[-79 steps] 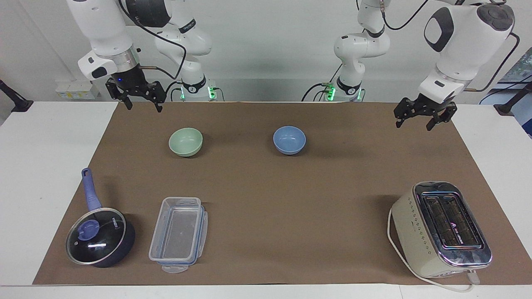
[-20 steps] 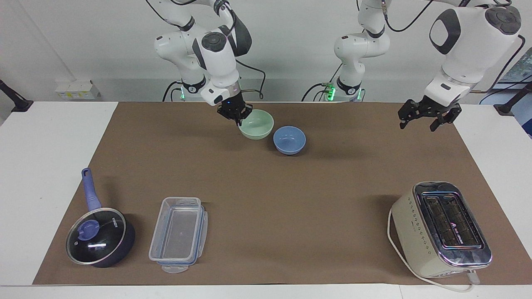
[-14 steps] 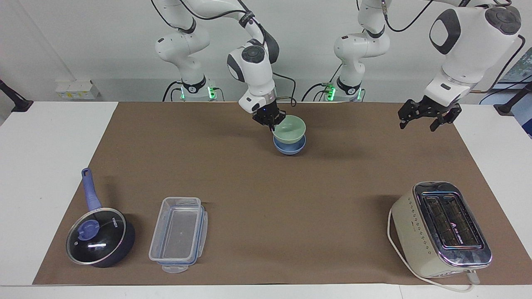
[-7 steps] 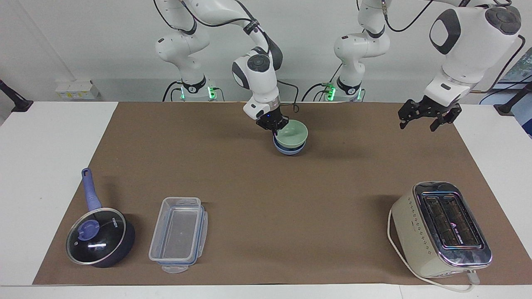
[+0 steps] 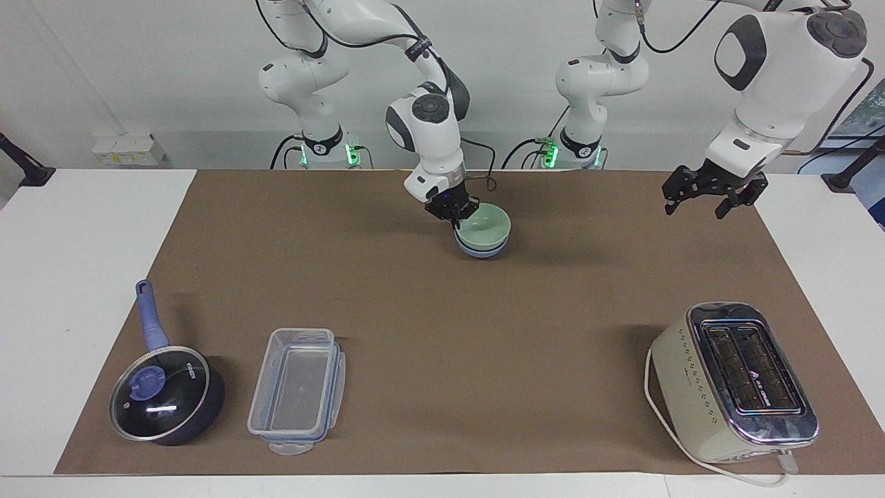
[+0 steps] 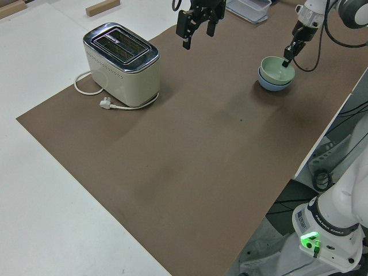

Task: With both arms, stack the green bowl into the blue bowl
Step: 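Carry the green bowl over and lower it into the blue bowl, then release the green bowl and withdraw the right gripper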

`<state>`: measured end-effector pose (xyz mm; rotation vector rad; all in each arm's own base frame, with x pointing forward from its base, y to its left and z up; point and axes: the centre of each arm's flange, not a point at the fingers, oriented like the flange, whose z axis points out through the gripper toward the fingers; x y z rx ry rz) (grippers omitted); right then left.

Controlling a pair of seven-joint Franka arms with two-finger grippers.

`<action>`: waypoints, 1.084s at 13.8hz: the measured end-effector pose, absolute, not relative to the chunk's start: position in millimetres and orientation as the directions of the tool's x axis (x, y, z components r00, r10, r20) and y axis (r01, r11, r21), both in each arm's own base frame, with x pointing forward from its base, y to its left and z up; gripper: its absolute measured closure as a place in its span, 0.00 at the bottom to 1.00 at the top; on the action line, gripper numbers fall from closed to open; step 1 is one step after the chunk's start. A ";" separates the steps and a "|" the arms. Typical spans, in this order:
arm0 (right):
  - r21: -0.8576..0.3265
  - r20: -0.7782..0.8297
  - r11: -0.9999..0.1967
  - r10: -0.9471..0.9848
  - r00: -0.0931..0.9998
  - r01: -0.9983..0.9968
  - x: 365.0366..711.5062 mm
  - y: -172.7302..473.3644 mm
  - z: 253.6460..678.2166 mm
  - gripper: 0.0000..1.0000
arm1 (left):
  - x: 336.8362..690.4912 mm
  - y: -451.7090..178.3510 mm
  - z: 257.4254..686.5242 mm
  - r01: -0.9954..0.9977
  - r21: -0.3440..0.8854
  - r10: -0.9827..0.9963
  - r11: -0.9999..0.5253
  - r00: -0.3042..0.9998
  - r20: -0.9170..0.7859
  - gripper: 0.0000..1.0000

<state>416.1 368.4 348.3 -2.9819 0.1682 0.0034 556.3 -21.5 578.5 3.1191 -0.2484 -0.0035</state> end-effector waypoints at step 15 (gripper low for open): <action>-0.092 0.113 -0.986 -0.149 0.982 -0.139 494.7 145.5 549.0 0.00 | 556.3 -21.5 578.5 -0.158 0.013 -0.158 -0.987 0.987 -0.001 0.00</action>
